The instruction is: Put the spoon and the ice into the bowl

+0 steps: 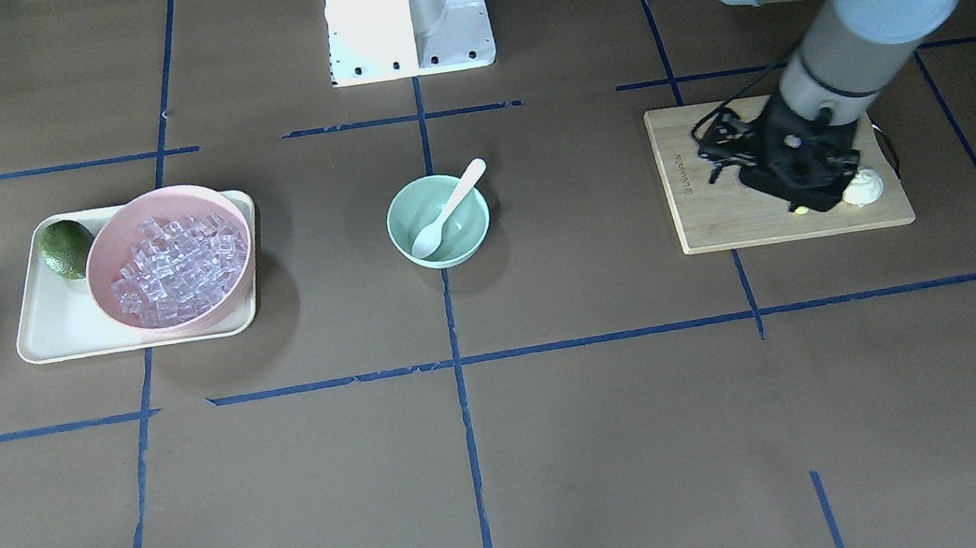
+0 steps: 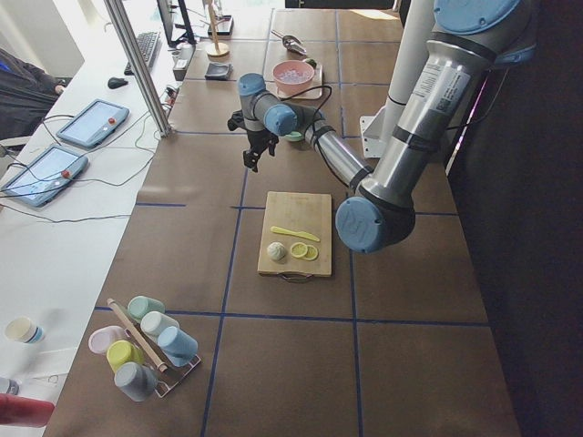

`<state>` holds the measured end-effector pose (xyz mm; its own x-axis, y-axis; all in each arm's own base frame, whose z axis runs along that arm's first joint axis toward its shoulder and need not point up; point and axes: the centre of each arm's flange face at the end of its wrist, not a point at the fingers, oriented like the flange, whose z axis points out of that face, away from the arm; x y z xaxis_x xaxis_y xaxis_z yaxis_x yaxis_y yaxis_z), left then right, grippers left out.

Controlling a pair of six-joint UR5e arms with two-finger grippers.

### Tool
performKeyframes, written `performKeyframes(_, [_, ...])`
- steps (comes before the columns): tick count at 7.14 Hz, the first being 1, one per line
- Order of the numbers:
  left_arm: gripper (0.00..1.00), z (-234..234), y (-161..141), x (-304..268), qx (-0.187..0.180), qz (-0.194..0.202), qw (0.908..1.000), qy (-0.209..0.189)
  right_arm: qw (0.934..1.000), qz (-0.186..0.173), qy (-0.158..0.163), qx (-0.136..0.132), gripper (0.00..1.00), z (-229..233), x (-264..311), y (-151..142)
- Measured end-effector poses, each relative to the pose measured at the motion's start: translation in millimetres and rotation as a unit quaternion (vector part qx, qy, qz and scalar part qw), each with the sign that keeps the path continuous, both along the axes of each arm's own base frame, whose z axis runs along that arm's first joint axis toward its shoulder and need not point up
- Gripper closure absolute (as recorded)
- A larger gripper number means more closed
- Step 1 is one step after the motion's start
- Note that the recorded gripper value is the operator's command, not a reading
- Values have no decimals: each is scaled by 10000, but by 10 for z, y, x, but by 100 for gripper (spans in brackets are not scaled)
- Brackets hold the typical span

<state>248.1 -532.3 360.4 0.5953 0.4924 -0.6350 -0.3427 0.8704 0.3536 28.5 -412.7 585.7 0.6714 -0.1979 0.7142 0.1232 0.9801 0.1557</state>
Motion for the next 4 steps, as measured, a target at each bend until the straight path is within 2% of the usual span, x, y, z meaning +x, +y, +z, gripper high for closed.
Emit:
performKeyframes(2, [0,757,57,-1247,-536,-860,9947,-165,9999,-61,-61,132,1,-134,-59,-49])
performKeyframes(3, [0,1116,187,-1774,-874,-1266,9879,-204,9996,-113,-114,247,1,-252,-116,-137])
performKeyframes(4, [0,1494,415,-2165,-1181,-1506,9813,-204,9994,-99,-154,302,0,-364,-163,-219])
